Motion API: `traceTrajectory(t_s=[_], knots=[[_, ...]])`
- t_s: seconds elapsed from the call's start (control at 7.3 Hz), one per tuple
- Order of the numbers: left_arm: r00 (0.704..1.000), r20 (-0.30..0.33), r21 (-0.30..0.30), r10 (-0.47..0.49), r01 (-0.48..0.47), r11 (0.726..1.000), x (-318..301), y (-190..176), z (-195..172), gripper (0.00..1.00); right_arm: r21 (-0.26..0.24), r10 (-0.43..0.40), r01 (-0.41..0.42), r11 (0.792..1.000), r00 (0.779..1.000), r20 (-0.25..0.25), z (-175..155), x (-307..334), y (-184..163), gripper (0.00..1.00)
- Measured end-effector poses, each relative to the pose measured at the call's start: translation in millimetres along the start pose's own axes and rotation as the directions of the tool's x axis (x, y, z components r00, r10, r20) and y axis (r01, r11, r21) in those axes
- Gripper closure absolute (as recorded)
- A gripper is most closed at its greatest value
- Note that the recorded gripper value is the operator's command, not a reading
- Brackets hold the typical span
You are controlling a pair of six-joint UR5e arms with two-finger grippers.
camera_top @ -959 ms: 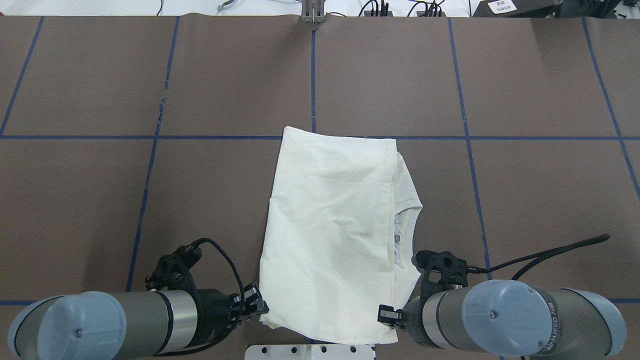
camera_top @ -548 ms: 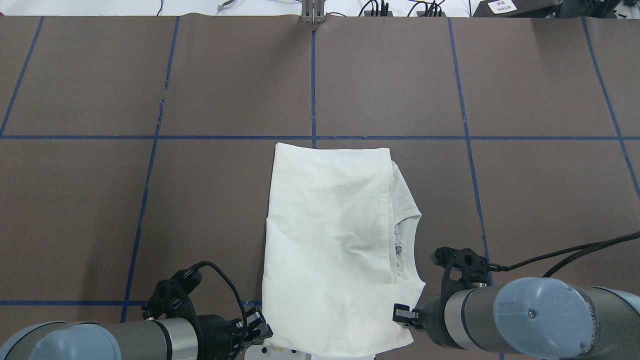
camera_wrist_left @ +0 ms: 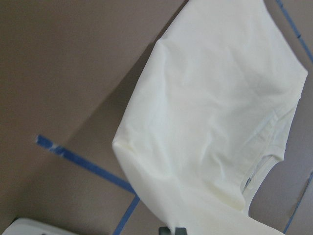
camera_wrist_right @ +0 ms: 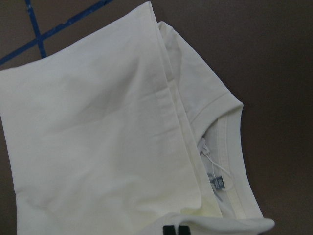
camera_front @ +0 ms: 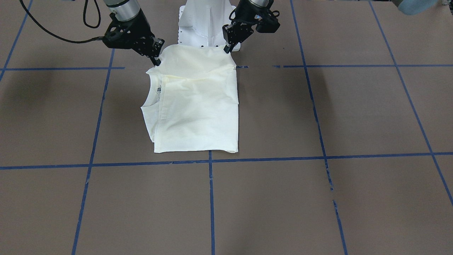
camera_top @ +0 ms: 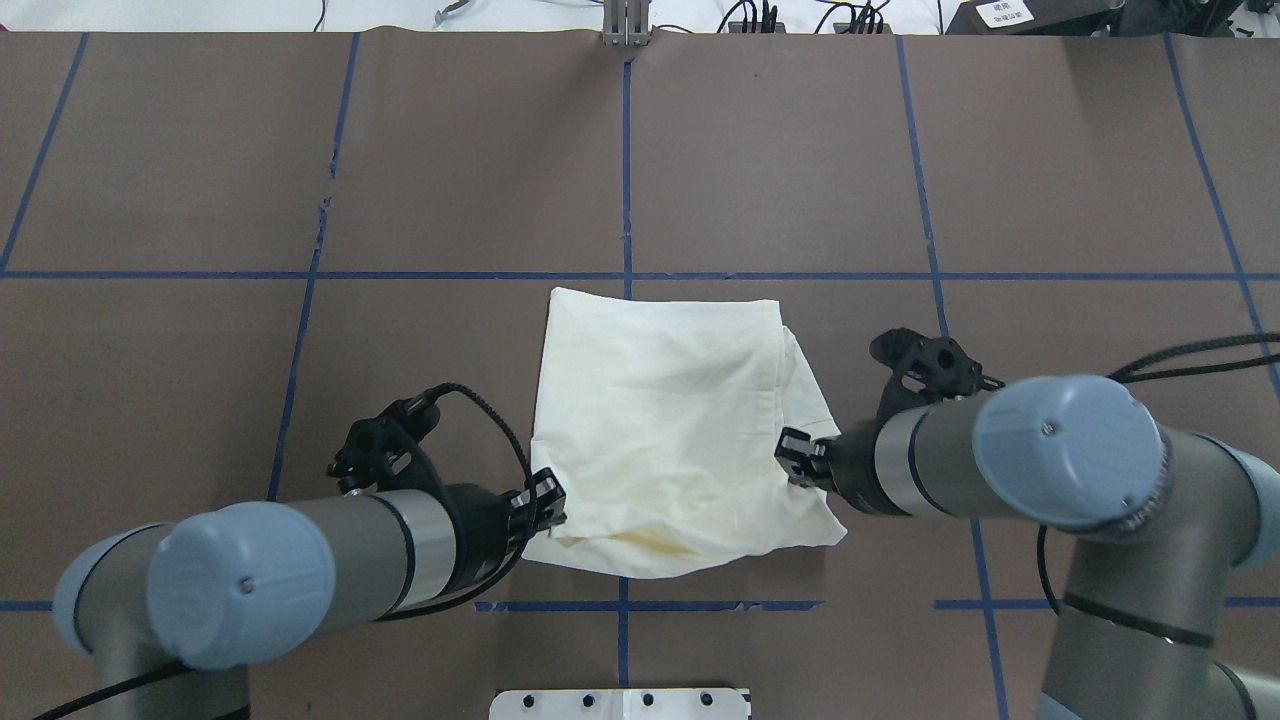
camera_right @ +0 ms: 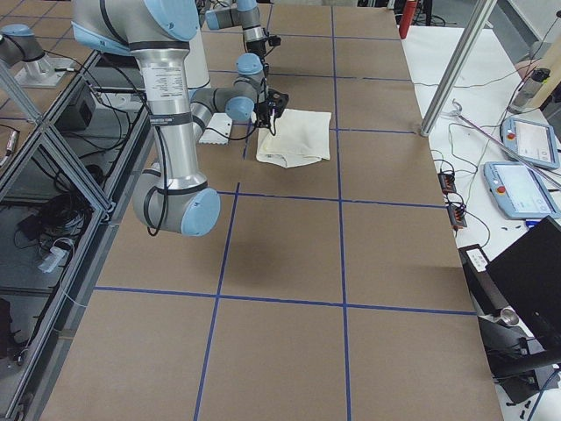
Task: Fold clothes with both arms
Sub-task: 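Lift the near edge and fold it away toward the collar with both grippers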
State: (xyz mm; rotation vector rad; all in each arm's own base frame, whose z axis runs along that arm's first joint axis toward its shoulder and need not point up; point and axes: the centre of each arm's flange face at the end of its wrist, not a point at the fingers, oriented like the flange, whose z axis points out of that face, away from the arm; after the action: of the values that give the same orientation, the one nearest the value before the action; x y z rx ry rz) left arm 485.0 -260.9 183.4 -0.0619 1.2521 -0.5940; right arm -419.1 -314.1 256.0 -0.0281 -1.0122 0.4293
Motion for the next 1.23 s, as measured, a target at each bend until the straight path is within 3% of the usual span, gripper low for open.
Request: traceTrajectory(t_s=[0.27,0.55,0.96,1.23], knots=[[0.997,0.027,0.092,0.069,-0.071,0.993,28,-39,44,1.0,0.054,0.047,-0.045,0.998,0.998,-0.049,40,-24,-65,1.0],[0.993,0.039,0.169,0.11,-0.115,0.979,49,-87,79,1.0,0.075,0.06,-0.051,0.996,0.992,-0.114,76,-35,-115,1.0],[0.986,0.002,0.256,0.165,-0.16,0.953,65,-161,100,1.0,0.089,0.061,-0.046,0.995,0.982,-0.178,104,-37,-164,1.0],[0.984,-0.012,0.281,0.176,-0.166,0.945,69,-186,119,1.0,0.086,0.062,-0.046,0.995,0.979,-0.193,113,-48,-184,1.0]])
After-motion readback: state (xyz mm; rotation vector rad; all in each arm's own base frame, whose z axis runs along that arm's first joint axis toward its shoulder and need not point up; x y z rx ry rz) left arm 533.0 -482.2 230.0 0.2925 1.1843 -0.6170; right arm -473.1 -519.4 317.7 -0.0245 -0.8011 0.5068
